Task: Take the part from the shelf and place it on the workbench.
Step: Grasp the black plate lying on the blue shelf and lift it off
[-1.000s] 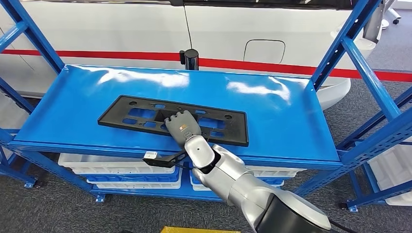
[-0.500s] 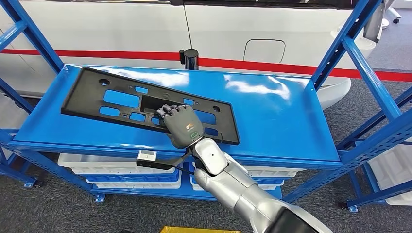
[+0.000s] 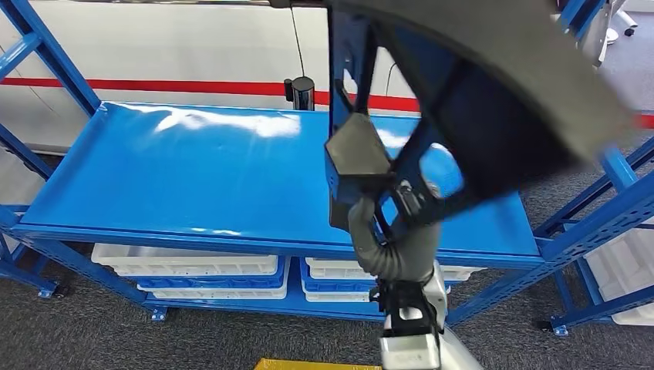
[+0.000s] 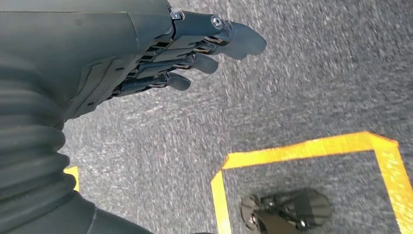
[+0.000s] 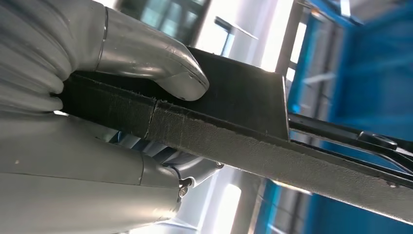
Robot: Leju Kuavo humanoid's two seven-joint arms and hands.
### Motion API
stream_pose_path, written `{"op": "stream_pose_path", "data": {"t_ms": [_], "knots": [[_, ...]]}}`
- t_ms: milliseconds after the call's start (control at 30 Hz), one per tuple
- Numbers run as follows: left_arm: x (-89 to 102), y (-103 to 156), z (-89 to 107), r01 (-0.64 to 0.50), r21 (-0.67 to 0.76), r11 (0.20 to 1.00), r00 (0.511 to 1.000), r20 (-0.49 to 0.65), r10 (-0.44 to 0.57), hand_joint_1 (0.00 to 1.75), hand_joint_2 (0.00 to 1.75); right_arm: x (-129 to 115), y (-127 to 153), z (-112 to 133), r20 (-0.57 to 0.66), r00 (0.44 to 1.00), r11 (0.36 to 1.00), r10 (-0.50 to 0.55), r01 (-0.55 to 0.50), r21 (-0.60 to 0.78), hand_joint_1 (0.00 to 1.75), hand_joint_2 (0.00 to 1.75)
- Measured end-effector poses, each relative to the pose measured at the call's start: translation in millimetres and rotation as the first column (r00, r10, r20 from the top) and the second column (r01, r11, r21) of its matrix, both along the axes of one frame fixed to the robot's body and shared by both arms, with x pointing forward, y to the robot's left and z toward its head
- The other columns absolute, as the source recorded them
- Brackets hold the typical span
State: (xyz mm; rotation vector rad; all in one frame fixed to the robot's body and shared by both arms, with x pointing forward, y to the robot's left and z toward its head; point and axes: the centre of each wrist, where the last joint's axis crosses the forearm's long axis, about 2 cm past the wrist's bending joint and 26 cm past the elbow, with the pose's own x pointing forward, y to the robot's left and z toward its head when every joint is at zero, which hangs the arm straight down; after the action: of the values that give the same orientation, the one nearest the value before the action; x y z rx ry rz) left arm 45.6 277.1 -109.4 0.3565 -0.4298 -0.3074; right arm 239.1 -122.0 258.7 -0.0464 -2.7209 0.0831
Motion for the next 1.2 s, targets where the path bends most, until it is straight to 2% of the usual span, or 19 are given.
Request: {"op": "stream_pose_path", "data": {"t_ms": [233,700,1200], "knots": [[-0.3,0,-0.1,-0.002,-0.009,1.0,1.0,0.007,0.002,0.0,1.75,-19,-19,14,0.074,0.997,0.999,0.004,-0.007,0.047,1.75,1.75],[-0.2,1,0.0,-0.001,-0.002,1.0,1.0,0.022,0.001,0.0,1.75,-24,-30,17,0.1,0.995,0.998,0.005,-0.011,0.056,1.75,1.75],[-1.9,3,-0.3,-0.109,0.002,0.994,0.994,-0.014,0.109,0.0,1.75,-20,-37,2,-0.047,0.989,0.989,0.141,-0.143,-0.042,1.75,1.75]]}}
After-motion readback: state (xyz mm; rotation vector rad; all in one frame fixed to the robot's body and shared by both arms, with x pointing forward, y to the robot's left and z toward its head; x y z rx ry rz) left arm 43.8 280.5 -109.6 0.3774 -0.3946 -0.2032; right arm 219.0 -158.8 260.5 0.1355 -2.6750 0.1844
